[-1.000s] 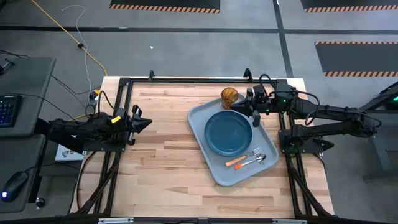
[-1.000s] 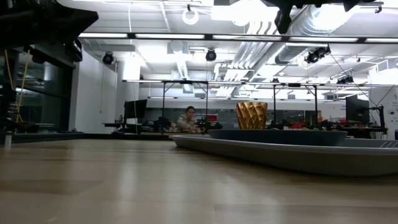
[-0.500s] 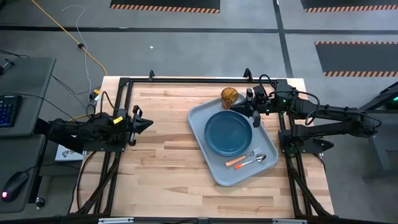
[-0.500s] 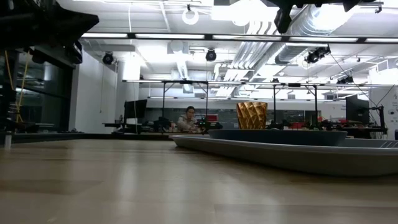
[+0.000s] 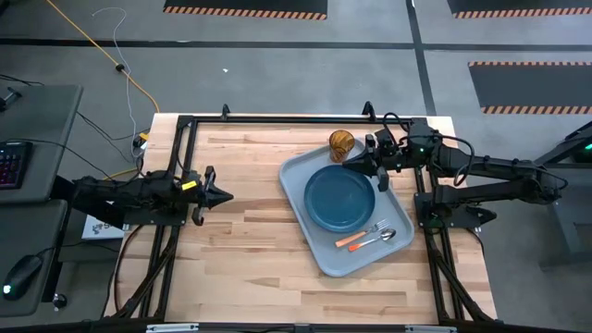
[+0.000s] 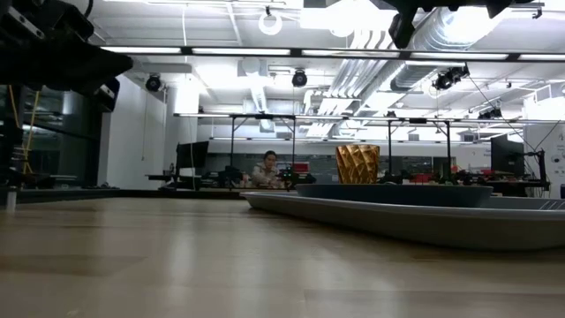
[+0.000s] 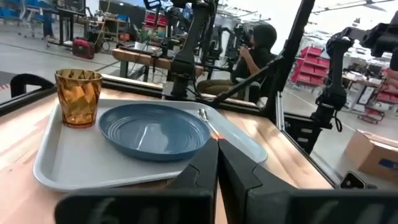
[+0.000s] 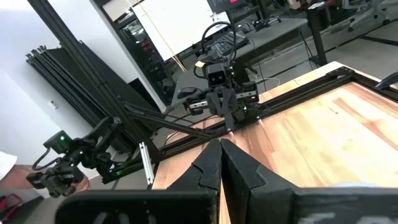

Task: Pick and place plate/cup/fork/spoon on tray
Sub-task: Return to Home Position

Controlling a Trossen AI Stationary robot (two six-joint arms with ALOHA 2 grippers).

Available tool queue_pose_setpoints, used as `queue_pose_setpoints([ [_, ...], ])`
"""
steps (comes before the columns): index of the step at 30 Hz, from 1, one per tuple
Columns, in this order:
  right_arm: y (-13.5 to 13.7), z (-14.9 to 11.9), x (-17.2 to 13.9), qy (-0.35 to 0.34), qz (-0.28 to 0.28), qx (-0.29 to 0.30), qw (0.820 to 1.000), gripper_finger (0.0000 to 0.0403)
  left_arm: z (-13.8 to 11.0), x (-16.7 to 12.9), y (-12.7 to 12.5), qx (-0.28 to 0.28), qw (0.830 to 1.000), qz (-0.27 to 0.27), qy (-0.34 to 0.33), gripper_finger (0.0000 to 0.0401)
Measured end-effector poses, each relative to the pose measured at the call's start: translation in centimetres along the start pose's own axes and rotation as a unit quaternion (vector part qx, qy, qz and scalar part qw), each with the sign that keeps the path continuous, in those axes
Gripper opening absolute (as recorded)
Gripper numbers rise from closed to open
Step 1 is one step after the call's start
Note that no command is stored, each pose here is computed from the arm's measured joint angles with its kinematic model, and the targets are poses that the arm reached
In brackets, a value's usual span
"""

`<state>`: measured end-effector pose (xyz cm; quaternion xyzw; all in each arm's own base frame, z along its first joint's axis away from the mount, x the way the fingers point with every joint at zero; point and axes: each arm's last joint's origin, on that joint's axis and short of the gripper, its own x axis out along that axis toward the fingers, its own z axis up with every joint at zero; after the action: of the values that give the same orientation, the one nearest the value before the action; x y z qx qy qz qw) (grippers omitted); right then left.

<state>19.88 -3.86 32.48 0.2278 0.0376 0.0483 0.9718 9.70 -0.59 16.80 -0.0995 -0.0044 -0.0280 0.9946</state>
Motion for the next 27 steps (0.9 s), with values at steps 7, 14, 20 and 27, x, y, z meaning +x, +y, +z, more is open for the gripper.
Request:
queue_pose_setpoints([
  [7, 0.0, -0.2, -0.3, 0.011, -0.006, 0.042, 0.999, 0.0000, 0.0, 0.0, 0.0, -0.016, 1.000, 0.002, 0.000, 0.0001],
  [14, 1.1, -0.9, -3.4, 0.053, -0.026, 0.021, 0.998, 0.0000, 0.0, 0.0, 0.0, -0.016, 1.000, 0.003, 0.000, 0.0001],
  [20, 3.2, -0.8, -8.8, -0.001, -0.049, -0.028, 0.998, 0.0000, 0.0, 0.0, 0.0, -0.017, 1.000, 0.003, 0.001, 0.0001],
  [27, 1.8, -5.3, -11.1, -0.178, -0.024, -0.066, 0.982, 0.0000, 0.0, 0.0, 0.0, -0.017, 1.000, 0.004, 0.000, 0.0001],
])
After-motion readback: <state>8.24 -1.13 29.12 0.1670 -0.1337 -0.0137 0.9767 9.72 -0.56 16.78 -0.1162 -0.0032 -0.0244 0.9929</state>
